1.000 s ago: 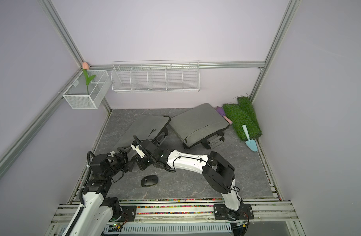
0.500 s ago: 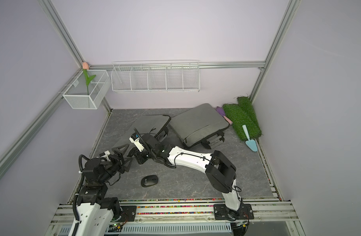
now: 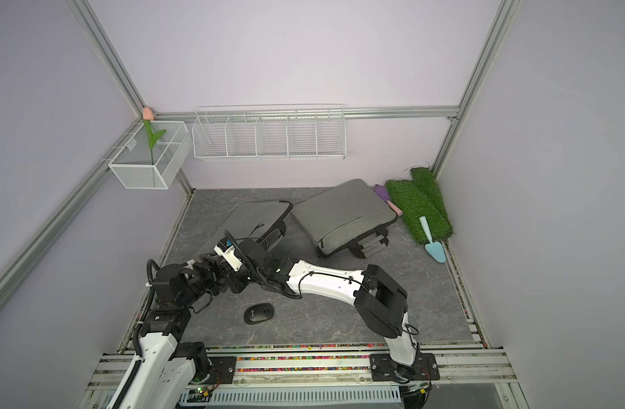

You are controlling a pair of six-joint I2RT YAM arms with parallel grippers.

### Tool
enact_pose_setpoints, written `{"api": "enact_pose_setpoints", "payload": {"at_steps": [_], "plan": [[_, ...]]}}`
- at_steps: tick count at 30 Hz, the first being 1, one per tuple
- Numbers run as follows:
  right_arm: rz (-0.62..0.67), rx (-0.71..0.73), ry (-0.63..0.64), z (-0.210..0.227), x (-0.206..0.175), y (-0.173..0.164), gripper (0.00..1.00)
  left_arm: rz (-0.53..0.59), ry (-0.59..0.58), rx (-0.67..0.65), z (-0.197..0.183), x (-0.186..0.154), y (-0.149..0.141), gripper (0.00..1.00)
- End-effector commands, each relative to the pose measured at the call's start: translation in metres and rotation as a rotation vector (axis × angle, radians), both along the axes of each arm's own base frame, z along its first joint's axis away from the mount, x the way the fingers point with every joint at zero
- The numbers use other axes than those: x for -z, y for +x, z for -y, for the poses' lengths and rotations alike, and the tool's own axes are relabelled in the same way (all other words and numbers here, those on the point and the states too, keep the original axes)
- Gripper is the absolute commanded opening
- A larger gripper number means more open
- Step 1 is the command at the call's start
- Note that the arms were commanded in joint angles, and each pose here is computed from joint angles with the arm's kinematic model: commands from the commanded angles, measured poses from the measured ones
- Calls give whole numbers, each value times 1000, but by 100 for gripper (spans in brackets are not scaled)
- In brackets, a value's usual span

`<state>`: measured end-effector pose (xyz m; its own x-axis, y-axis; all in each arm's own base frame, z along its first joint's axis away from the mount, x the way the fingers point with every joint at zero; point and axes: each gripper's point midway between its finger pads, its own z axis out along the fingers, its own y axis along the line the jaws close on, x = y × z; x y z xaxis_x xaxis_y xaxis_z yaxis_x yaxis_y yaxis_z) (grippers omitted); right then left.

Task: Put the mouse into the laptop bag
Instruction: Unzip the zipper on the zippered laptop bag.

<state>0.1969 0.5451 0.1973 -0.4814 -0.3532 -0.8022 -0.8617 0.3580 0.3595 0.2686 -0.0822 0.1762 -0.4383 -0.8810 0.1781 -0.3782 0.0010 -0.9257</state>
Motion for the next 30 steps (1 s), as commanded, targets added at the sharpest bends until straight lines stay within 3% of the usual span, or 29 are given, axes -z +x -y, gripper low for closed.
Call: {"api": "enact_pose_setpoints", "payload": {"at_steps": [1,3,8,11,18,23,26,30], "plan": [[65,-56,160,2,-67,-18,7,69,40,-22,-5,-21,10,33],[72,-67,108,13,-59,-22,6,65,90,-22,-8,-24,9,17],[52,-71,-24,52,-29,-22,7,97,215,-20,-16,-39,3,0],[14,-26,-59,74,-17,-2,7,161,242,17,-12,-51,-1,0],[-34,56,-225,113,21,41,7,179,360,60,-13,-48,-24,0],[13,-85,-158,103,6,4,10,198,358,65,-12,-50,-24,0],[82,-130,-144,97,-7,-27,21,203,353,91,-8,-50,-20,0],[66,-84,-24,74,-16,-55,76,210,373,94,-9,-47,-19,0]]}}
